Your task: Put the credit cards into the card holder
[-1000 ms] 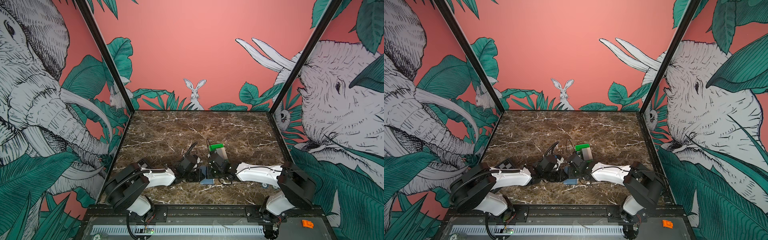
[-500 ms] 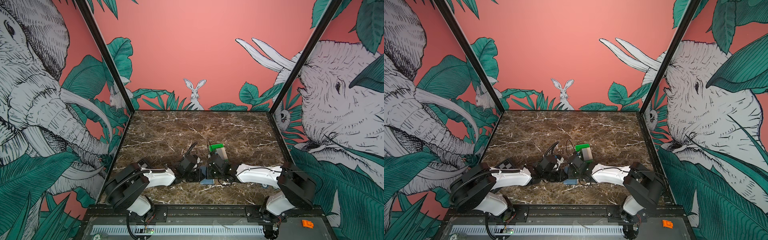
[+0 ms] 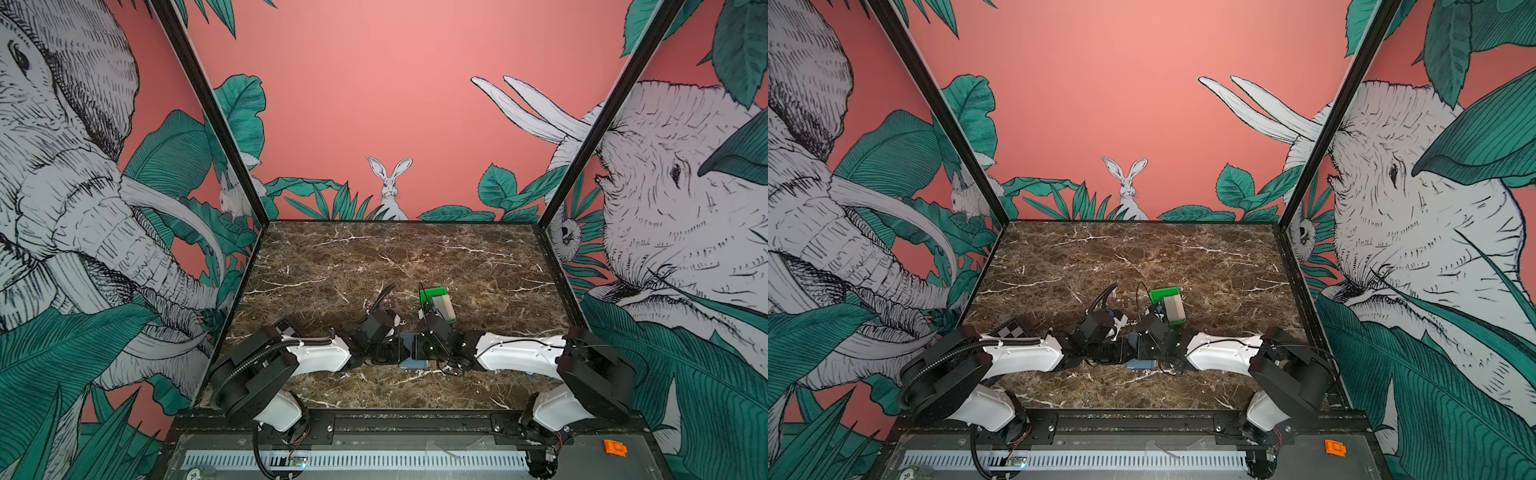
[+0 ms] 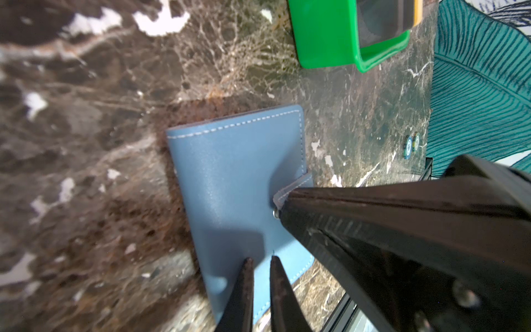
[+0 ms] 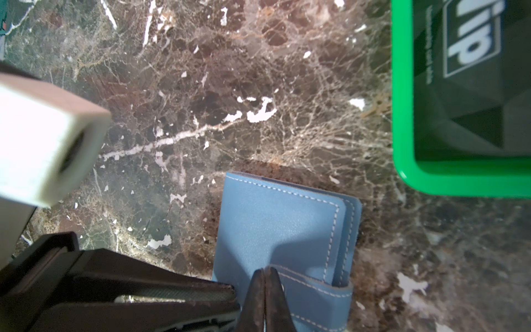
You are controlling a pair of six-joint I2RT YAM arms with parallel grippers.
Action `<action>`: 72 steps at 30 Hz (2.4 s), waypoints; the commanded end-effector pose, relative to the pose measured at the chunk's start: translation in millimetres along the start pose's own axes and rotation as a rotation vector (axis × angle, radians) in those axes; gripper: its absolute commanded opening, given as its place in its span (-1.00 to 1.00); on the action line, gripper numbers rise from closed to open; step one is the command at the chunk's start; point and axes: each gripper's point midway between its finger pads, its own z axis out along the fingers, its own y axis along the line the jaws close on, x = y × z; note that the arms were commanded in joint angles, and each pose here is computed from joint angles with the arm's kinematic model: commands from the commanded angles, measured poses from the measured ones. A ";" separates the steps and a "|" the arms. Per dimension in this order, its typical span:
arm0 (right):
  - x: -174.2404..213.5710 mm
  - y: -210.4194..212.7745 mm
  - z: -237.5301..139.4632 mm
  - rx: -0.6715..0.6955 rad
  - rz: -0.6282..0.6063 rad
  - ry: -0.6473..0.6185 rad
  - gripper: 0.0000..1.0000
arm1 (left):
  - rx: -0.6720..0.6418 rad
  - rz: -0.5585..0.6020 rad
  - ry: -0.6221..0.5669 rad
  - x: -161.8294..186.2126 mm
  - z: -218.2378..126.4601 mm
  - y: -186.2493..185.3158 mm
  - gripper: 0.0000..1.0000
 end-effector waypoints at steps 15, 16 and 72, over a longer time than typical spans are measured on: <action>54.3 -48.4 7.6 0.118 0.019 0.108 -1.00 | -0.047 -0.035 0.054 19.4 4.4 16.8 -0.70; 54.9 -48.9 7.9 0.121 0.018 0.108 -1.00 | -0.047 -0.038 0.052 18.9 4.5 17.3 -0.70; -116.2 -81.8 -176.1 0.249 -0.171 -0.416 0.96 | -0.285 0.082 -0.438 -107.6 -174.4 41.2 0.98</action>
